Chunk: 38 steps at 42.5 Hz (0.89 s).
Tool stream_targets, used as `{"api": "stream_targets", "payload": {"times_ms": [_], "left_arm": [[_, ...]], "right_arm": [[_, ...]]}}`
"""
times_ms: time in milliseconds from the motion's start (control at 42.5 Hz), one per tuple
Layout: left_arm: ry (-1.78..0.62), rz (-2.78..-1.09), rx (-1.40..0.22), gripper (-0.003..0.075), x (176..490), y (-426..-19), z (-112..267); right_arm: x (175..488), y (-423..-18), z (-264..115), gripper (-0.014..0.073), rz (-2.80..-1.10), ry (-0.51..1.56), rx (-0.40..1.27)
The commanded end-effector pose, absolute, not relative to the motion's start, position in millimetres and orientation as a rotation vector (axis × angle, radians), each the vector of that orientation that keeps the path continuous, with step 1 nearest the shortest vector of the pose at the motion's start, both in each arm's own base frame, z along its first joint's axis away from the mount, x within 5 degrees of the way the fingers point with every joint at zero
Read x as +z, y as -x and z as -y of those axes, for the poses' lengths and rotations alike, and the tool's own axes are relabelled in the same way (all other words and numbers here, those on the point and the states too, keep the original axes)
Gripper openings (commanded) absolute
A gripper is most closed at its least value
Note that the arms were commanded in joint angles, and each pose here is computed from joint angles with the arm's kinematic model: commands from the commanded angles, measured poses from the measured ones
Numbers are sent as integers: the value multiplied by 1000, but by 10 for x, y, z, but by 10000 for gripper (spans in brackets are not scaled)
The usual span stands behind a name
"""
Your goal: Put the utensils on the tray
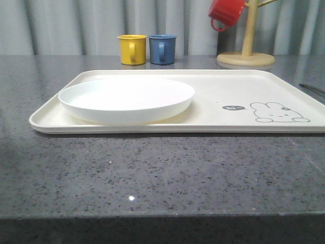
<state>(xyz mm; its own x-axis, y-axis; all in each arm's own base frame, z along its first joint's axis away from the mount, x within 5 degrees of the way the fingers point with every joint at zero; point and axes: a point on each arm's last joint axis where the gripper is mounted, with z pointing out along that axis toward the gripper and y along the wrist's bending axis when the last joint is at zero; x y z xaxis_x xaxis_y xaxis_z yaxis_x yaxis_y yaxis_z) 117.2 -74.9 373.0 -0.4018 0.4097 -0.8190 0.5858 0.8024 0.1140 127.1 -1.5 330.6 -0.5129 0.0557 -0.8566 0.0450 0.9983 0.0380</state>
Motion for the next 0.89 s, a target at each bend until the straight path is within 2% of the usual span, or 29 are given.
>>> {"api": "stream_targets", "payload": {"times_ms": [0, 424, 871], "left_arm": [[-704, -1965, -268, 363, 3864, -1180, 768], [-703, -1962, -269, 363, 3866, -1181, 769], [-703, -1962, -269, 363, 3866, -1181, 769]], "right_arm": [[3480, -1420, 27, 508, -2062, -47, -16], [3377, -2361, 37, 508, -2535, -66, -43], [3079, -3302, 16, 508, -2821, 3, 9]]}}
